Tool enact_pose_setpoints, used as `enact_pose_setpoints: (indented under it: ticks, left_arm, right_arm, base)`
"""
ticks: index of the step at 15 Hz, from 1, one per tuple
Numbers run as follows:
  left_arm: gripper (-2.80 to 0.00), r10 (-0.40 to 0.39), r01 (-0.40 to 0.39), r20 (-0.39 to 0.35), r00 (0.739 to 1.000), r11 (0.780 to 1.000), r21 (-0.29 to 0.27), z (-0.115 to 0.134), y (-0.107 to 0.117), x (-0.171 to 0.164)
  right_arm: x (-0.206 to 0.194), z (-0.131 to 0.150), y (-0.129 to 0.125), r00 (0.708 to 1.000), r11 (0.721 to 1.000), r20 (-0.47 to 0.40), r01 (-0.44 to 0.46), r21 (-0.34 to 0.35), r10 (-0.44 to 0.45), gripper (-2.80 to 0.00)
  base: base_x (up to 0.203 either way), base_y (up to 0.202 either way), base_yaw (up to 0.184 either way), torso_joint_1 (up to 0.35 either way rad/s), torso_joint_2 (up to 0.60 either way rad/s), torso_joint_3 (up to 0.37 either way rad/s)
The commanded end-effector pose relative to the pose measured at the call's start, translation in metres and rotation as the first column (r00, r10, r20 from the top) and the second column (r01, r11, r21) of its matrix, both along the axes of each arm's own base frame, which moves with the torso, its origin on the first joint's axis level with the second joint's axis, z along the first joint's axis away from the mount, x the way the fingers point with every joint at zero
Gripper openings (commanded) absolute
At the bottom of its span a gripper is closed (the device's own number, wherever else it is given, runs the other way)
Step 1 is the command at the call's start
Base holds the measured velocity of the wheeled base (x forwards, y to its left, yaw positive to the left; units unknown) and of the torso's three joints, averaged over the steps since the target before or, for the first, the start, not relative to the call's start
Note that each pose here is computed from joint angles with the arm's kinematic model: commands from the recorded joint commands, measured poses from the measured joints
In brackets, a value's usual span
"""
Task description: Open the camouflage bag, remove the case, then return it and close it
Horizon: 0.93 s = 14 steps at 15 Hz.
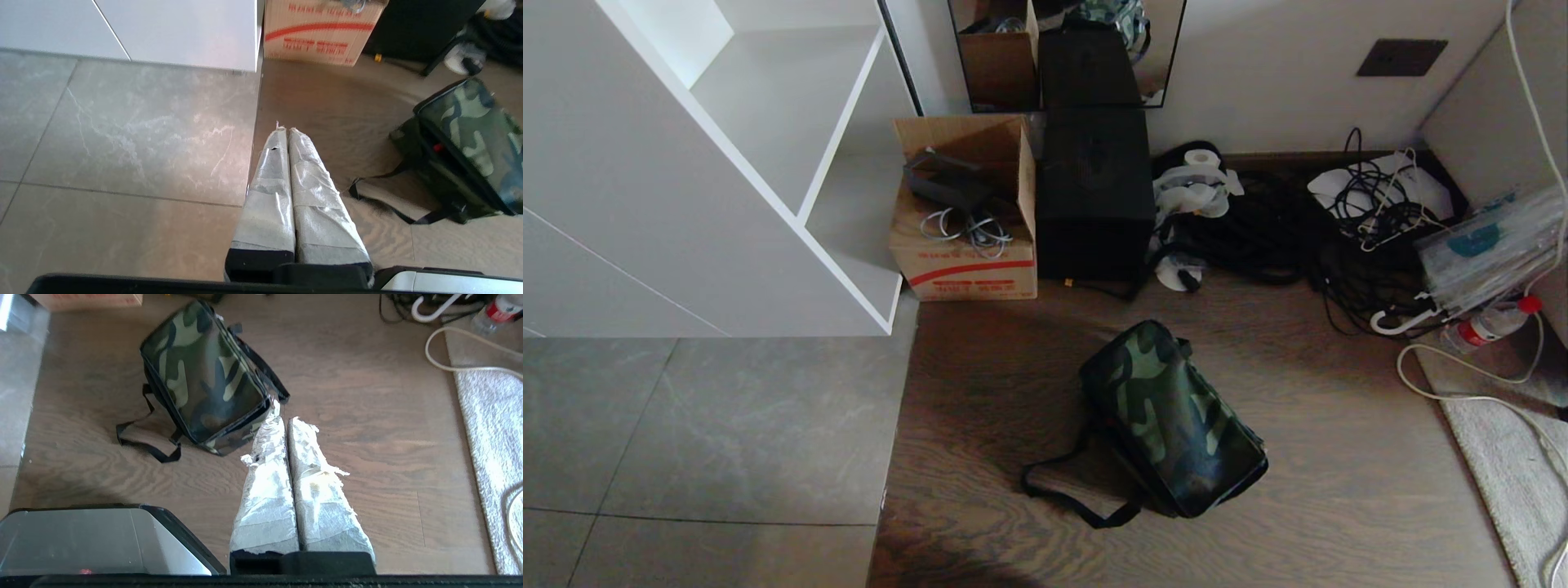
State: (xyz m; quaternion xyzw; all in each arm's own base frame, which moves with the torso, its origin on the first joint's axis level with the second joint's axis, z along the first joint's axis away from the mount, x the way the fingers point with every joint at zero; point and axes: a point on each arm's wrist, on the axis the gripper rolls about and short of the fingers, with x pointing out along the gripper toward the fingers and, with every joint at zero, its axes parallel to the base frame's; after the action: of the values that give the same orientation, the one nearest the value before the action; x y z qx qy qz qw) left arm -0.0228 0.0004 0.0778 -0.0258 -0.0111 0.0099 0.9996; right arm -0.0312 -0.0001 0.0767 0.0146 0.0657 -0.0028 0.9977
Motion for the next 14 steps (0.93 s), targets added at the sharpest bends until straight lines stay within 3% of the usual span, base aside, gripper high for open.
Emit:
enact_pose_setpoints:
  ticks: [1, 14]
  left_arm:
    - [-2.80, 0.001, -0.001, -0.009, 1.000, 1.000, -0.001, -0.0029, 0.0000, 0.0008]
    - [-2.80, 0.001, -0.001, -0.010, 1.000, 1.000, -0.001, -0.0029, 0.0000, 0.0009]
  right_arm:
    - [0.0002, 0.0000, 0.0000, 1.000, 1.000, -0.003, 0.000, 0.001, 0.000, -2.80]
    - [0.0002, 0.0000, 0.0000, 1.000, 1.000, -0.003, 0.000, 0.003, 0.000, -2.80]
  base:
    - [0.000, 0.000, 0.000, 0.003, -0.01, 0.203]
    - [0.000, 0.000, 0.000, 0.002, 0.00, 0.202]
